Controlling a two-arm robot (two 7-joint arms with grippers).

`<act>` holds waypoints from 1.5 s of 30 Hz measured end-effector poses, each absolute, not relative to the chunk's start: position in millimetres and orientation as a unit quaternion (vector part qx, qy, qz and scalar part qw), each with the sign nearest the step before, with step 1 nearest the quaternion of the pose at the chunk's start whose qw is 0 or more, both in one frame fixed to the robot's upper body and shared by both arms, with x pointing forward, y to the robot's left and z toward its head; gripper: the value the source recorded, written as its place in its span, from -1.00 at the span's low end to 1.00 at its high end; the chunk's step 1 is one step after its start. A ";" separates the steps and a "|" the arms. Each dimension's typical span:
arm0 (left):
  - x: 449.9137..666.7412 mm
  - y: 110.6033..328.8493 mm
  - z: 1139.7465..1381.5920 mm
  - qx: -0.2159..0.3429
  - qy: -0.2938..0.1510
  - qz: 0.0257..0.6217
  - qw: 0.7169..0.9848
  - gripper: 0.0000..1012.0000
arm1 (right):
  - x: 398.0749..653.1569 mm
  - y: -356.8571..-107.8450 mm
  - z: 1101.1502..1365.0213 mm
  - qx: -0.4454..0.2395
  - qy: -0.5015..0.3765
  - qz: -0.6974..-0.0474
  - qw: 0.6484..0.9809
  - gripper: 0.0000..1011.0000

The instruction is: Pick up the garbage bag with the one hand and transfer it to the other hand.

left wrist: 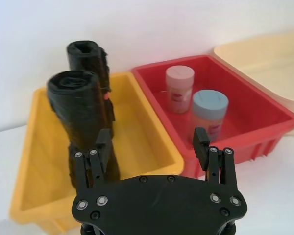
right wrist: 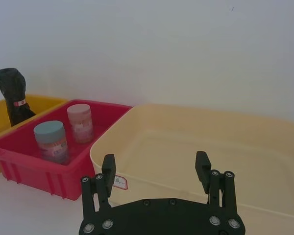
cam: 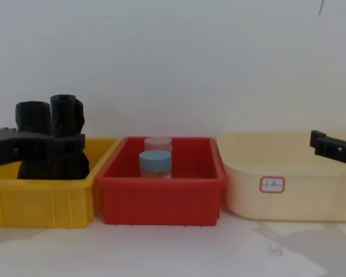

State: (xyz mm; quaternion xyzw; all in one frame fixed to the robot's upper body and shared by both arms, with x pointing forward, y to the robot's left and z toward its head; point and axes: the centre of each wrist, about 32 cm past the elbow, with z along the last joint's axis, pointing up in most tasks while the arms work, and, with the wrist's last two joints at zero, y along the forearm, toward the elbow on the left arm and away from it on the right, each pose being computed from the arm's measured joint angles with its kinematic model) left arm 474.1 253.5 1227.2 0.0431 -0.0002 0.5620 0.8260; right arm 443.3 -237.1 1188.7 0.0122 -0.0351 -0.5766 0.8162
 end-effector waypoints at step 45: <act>530.2 267.2 1238.3 0.100 -0.012 0.612 0.785 0.98 | 443.3 -237.1 1188.7 0.012 -0.035 -0.577 0.816 0.98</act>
